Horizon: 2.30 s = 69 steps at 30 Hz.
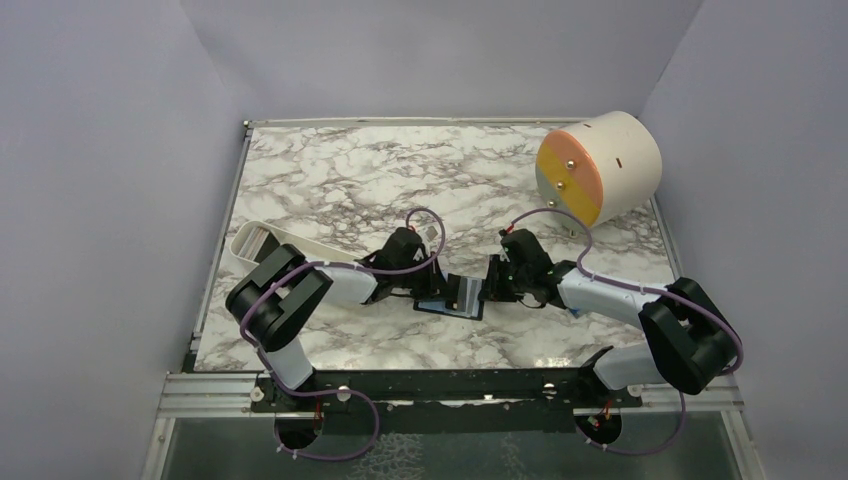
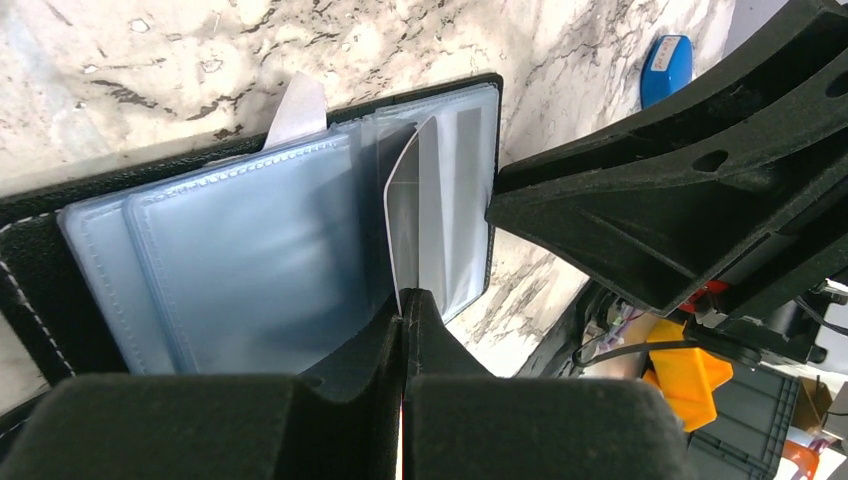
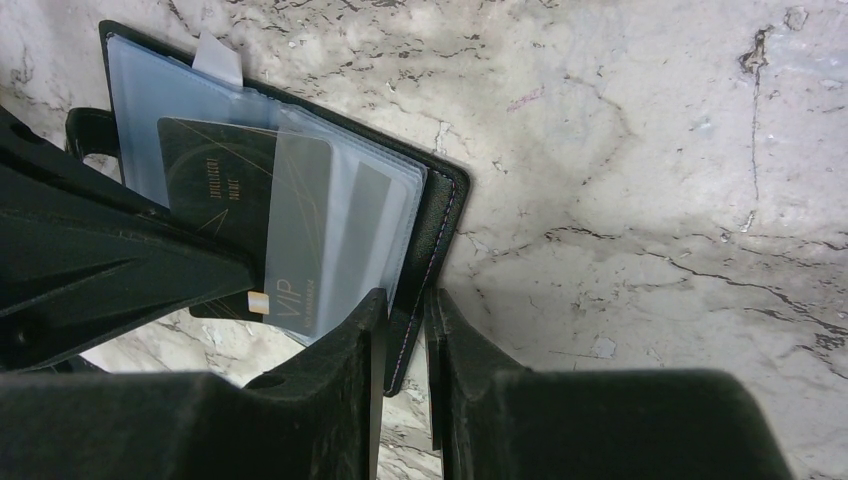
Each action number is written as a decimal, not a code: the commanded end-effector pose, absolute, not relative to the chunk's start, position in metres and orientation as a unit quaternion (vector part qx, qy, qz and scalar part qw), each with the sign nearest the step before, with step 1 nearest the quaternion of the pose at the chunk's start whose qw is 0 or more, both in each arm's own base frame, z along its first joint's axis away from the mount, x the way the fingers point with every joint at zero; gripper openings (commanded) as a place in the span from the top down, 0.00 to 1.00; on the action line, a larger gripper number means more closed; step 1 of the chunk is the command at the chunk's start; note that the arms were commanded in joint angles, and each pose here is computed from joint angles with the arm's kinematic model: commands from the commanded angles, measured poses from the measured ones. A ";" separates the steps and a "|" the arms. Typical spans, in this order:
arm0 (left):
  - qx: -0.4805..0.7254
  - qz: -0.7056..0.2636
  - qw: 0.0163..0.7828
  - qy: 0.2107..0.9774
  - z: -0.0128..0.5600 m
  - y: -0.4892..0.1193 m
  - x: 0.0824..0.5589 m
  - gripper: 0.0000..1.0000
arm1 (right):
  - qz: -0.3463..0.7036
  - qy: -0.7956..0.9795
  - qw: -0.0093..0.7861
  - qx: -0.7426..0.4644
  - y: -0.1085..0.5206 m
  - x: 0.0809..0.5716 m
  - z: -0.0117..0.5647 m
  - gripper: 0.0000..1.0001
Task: Put the credit cards into the card holder
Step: Insert the credit card into the card holder.
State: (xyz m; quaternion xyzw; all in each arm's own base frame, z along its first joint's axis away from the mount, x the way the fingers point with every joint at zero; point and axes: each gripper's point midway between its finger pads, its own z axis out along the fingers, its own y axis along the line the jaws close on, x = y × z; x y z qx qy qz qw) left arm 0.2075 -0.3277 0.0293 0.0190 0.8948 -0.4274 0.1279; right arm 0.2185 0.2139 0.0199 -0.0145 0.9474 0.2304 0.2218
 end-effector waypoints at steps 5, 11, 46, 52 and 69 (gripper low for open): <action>0.041 -0.383 0.069 0.920 -0.002 -0.308 0.181 1.00 | 0.217 0.944 0.249 -0.017 0.213 0.231 0.026 0.80; 0.050 -0.383 0.064 0.920 -0.001 -0.310 0.182 1.00 | 0.221 0.942 0.254 -0.021 0.215 0.234 0.029 0.80; 0.055 -0.315 0.265 0.910 0.069 -0.304 0.247 0.53 | 0.245 0.932 0.267 -0.022 0.221 0.234 0.044 0.80; 0.057 -0.308 0.267 0.911 0.065 -0.302 0.246 0.52 | 0.249 0.931 0.266 -0.019 0.223 0.235 0.045 0.80; 0.067 -0.341 0.229 0.909 0.042 -0.316 0.234 0.57 | 0.251 0.934 0.253 -0.012 0.226 0.234 0.028 0.81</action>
